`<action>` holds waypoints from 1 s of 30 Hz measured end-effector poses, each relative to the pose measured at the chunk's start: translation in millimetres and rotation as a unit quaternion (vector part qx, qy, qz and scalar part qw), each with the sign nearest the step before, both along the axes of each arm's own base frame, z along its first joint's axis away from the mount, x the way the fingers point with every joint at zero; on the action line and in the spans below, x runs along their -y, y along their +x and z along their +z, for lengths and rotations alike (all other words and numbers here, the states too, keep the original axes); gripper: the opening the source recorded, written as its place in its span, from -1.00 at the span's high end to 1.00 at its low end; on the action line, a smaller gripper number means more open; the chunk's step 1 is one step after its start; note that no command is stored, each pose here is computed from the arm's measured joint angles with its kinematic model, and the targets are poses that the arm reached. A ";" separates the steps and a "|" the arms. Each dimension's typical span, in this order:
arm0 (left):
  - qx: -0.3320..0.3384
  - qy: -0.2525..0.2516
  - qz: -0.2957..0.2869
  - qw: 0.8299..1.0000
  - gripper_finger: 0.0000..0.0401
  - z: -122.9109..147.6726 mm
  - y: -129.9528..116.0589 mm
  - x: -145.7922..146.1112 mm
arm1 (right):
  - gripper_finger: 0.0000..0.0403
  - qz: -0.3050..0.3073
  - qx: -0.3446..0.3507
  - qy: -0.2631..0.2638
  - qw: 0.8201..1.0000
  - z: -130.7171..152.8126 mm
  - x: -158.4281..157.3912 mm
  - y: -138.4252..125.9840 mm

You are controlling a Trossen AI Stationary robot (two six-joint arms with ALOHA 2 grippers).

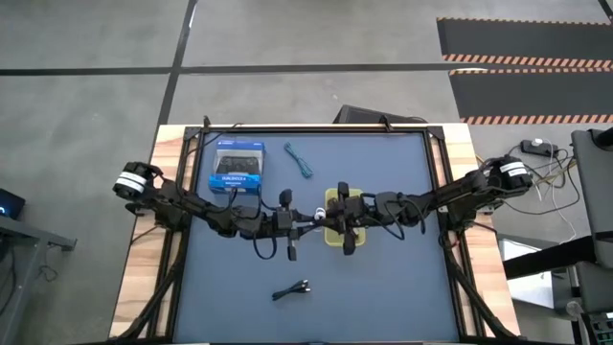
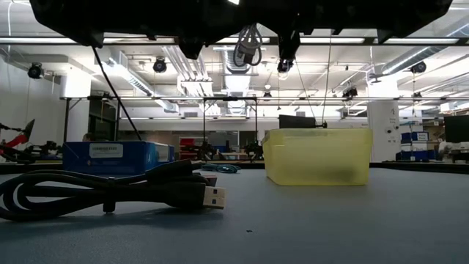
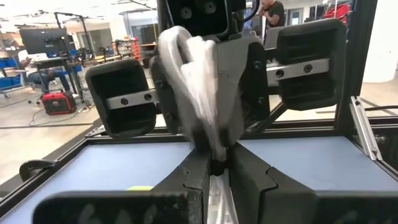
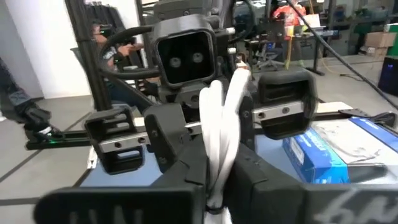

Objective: Pick and place USB-C Cables
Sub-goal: Put the white charger cable into the yellow bin

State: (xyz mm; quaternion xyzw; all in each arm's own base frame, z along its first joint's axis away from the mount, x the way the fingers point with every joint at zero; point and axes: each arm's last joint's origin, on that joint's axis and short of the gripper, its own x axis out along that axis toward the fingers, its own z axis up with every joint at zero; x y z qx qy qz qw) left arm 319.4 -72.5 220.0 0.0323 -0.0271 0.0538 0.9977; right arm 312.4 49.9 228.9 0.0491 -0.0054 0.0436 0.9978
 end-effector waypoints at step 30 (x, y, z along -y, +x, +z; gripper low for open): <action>-0.078 0.009 -0.002 0.997 0.00 -0.8 -11.8 -2.9 | 0.93 -0.011 -0.046 0.025 0.999 11.8 1.0 -2.1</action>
